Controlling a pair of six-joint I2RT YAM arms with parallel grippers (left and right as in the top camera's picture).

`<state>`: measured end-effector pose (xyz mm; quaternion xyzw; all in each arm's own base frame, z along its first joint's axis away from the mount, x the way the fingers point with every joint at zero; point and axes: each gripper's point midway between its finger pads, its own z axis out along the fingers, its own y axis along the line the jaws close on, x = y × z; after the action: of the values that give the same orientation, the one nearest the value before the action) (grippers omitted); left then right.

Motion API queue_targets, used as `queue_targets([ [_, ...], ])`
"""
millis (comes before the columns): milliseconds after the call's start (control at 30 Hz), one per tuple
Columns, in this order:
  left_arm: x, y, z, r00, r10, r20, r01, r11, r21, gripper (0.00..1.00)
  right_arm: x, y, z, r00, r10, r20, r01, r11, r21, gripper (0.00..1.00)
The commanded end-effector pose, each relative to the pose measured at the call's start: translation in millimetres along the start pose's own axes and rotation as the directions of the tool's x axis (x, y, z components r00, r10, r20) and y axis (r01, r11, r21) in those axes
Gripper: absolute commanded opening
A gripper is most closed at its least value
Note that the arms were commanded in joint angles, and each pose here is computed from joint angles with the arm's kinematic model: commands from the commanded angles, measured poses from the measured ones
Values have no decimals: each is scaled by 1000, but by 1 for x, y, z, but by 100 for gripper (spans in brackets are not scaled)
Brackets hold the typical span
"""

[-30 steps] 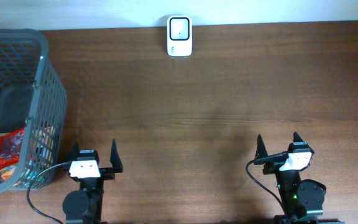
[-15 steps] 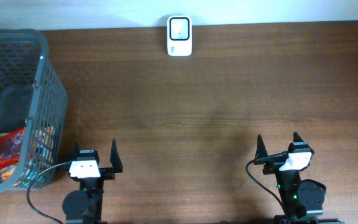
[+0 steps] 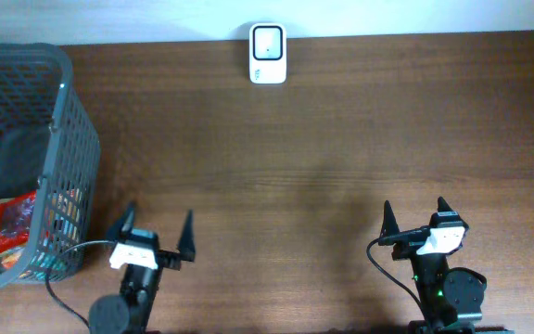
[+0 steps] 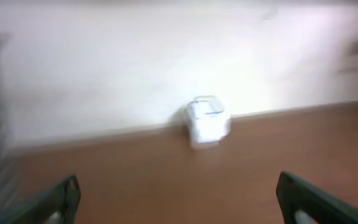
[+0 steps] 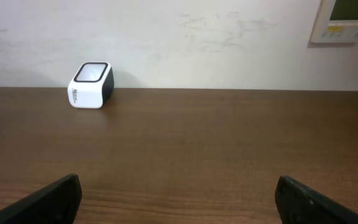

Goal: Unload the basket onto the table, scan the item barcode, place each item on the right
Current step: 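Reach the left gripper into the grey basket and grasp the red candy bag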

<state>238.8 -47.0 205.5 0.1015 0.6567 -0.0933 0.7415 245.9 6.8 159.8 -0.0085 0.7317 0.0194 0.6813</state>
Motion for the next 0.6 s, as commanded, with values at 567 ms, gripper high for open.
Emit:
queue_targets([
  [567,-226,-32,-29,984,89,156,-108,987,120,99,4,-4,0,1000,-6,-5,6,1000,18,98],
])
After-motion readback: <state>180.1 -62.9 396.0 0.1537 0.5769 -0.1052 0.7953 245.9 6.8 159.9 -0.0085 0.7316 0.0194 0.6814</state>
